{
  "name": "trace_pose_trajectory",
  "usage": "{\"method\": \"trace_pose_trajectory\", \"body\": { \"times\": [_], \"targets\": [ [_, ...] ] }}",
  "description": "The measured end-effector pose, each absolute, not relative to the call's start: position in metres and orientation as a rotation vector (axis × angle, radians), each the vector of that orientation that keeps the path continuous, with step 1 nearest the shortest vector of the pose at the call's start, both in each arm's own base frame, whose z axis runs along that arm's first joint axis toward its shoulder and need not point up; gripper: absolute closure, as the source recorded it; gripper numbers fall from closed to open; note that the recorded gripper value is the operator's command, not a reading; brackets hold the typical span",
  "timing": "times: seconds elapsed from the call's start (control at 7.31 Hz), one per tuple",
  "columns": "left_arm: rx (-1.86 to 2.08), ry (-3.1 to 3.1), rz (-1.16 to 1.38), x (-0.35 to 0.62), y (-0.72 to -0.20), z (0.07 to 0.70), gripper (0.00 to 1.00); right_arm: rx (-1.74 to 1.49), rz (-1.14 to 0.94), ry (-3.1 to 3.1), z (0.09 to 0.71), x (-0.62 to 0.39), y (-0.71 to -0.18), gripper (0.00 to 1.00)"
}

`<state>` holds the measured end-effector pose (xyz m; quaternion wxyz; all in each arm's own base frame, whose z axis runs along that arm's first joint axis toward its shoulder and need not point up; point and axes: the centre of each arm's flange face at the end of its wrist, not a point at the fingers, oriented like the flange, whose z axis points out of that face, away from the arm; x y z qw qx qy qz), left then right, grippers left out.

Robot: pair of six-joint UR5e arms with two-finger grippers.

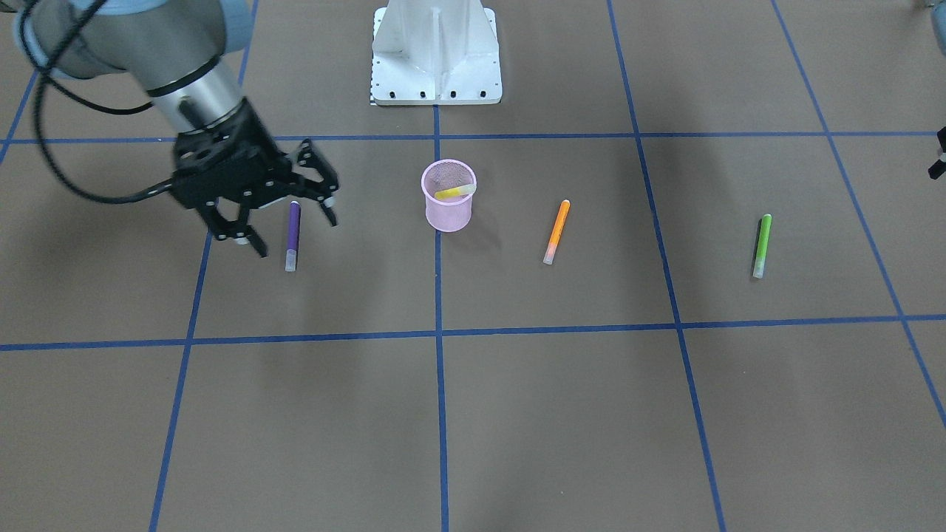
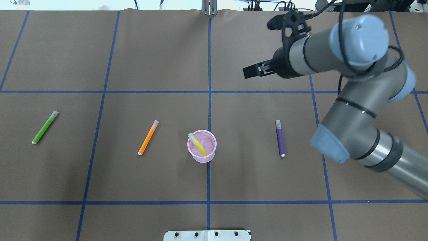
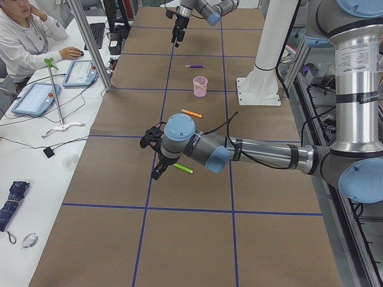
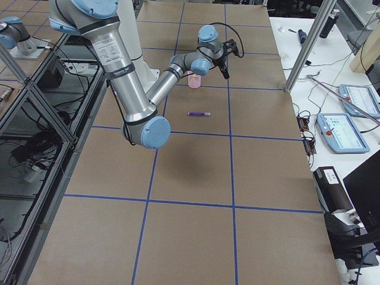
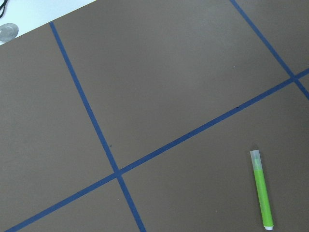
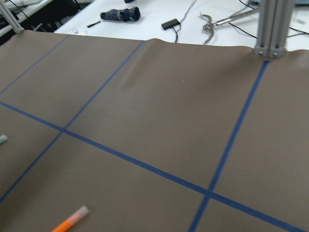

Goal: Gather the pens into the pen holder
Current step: 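Grasp the green marker with the left gripper and lift it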

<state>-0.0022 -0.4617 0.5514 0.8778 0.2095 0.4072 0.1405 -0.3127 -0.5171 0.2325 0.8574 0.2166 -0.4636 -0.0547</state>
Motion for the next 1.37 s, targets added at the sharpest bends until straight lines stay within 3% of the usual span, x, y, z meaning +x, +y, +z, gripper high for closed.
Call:
{"method": "trace_pose_trajectory", "body": {
  "times": [0.55,0.96,1.09,1.37],
  "targets": [
    [0.261,0.831,0.271,0.106,-0.464,0.572,0.00,0.347,-0.319,-0.773,0.416,-0.114,-0.592,0.00],
    [0.249,0.814,0.276,0.187,-0.486,0.583,0.02,0.275,-0.272,-0.754,0.528,-0.010,-0.569,0.00],
    [0.251,0.822,0.279,0.213,-0.495,0.586,0.08,0.261,-0.256,-0.750,0.543,0.003,-0.560,0.00],
    [0.258,0.811,0.304,0.249,-0.501,0.591,0.46,0.252,-0.246,-0.746,0.552,0.009,-0.554,0.00]
  ]
}}
